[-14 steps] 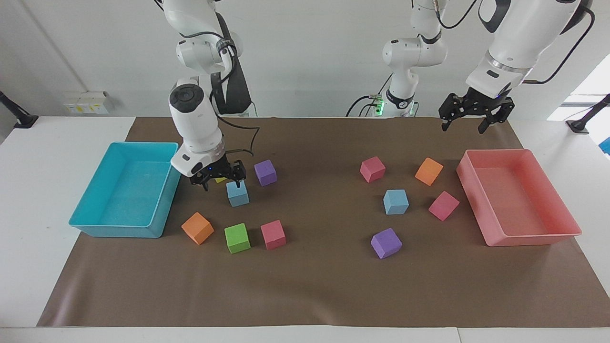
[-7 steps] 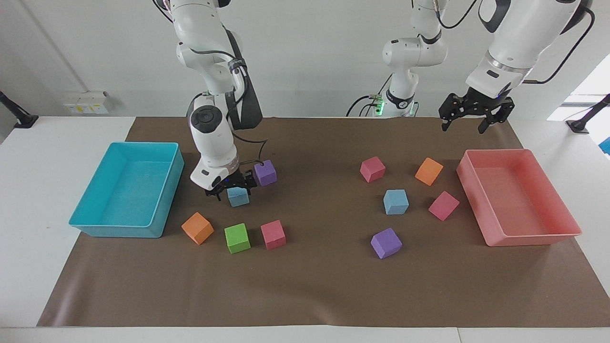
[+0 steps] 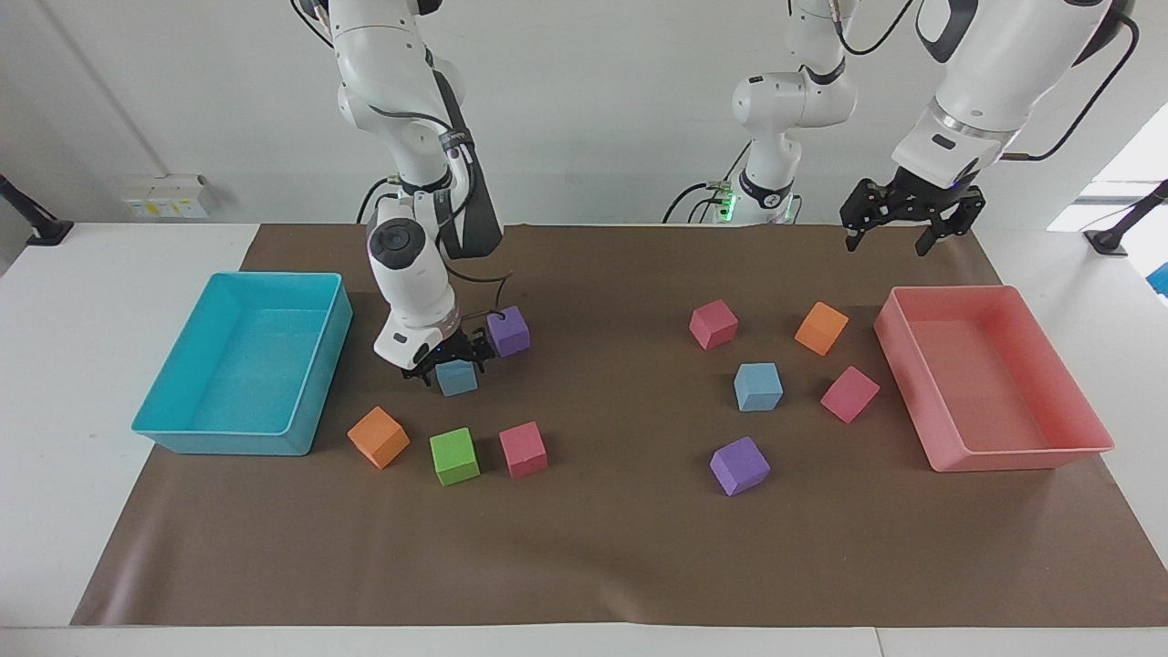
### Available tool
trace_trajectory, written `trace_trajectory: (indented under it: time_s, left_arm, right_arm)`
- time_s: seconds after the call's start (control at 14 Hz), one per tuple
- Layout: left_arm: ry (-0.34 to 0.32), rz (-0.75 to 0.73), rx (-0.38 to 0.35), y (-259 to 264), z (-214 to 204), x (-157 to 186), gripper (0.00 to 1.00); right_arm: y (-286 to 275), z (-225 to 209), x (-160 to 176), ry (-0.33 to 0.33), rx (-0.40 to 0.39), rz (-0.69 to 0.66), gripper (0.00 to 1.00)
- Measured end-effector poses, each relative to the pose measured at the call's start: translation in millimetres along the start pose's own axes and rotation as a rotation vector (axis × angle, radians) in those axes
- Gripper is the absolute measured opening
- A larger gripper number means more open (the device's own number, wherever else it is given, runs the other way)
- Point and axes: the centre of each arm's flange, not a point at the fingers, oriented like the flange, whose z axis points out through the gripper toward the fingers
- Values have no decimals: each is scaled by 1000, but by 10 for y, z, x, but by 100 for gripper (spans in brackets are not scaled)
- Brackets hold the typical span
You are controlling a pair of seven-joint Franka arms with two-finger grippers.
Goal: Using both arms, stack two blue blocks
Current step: 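Reach the right gripper to the light blue cube near the green cube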
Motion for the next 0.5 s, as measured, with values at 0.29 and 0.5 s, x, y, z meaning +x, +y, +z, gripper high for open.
trace_trajectory:
  time_s: [0.29,0.5]
  left_arm:
    - [0,0,0,0,0,0,100]
    - [0,0,0,0,0,0,100]
  right_arm:
    - [13,164,-14,-5,-3,4,100]
    - [16,209,-28,-12,-3,5,100]
